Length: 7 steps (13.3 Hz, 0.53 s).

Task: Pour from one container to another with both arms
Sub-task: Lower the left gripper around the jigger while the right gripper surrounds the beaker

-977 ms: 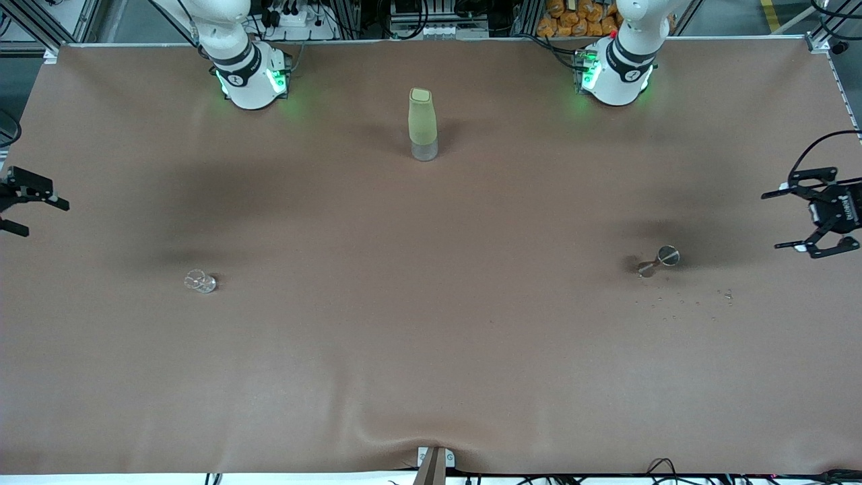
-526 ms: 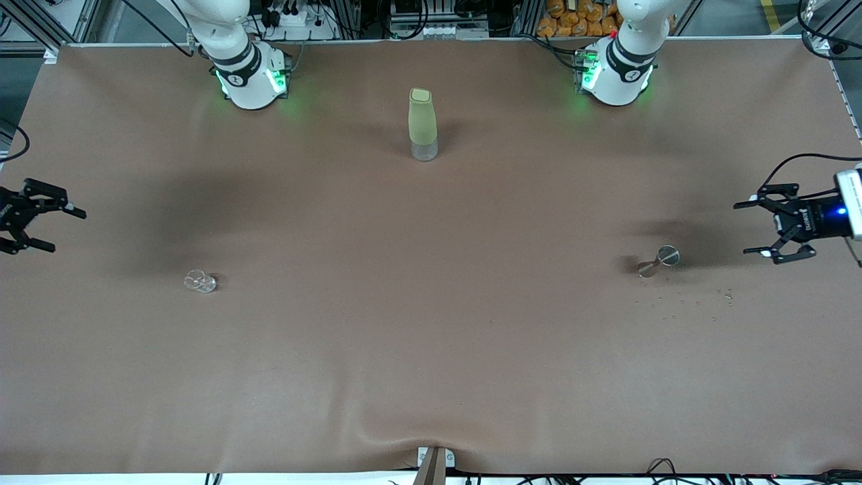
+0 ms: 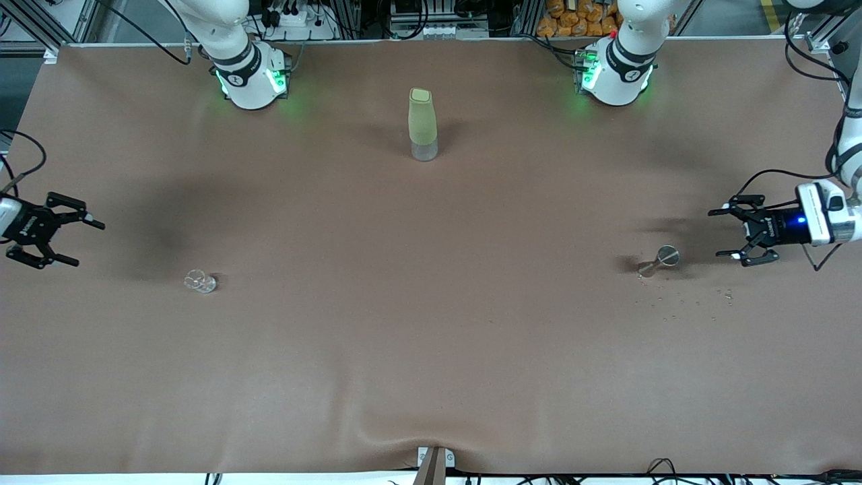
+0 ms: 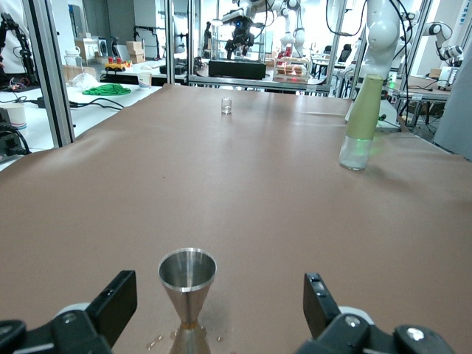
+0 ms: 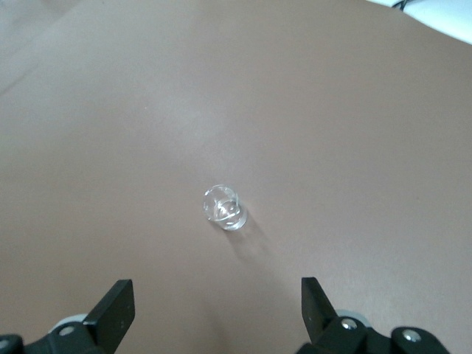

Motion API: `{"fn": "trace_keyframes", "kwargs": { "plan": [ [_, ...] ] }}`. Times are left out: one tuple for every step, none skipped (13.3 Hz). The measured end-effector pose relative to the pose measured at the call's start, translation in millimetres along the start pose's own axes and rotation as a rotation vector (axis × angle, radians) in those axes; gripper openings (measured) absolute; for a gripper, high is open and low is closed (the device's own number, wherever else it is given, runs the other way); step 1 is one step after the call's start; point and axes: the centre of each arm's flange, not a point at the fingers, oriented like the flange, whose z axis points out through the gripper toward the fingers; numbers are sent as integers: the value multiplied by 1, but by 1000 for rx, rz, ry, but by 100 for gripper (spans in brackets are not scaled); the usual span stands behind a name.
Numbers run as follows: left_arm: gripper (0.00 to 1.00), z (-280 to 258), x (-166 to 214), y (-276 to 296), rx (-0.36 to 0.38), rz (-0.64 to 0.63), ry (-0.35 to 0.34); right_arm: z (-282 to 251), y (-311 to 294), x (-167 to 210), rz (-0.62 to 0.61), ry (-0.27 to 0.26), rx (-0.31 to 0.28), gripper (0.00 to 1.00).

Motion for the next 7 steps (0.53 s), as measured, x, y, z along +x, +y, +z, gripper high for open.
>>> {"fn": "trace_keyframes", "kwargs": {
  "plan": [
    [100, 2, -11, 2, 2, 8, 7, 8, 0, -10, -28, 33, -9, 100],
    [100, 4, -21, 4, 5, 16, 10, 17, 1, -19, -56, 71, -13, 100],
    [100, 6, -29, 5, 8, 24, 11, 25, 4, -29, -79, 116, -21, 100],
    [100, 8, -36, 6, 11, 30, 11, 33, 8, -41, -97, 162, -29, 100],
    [100, 9, -41, 7, 17, 34, 14, 42, 12, -51, -112, 203, -38, 100],
    [100, 11, -46, 7, 26, 41, 19, 52, 16, -60, -124, 233, -44, 100],
    [100, 14, -51, 7, 36, 46, 27, 61, 19, -64, -134, 254, -47, 100]
  ]
}}
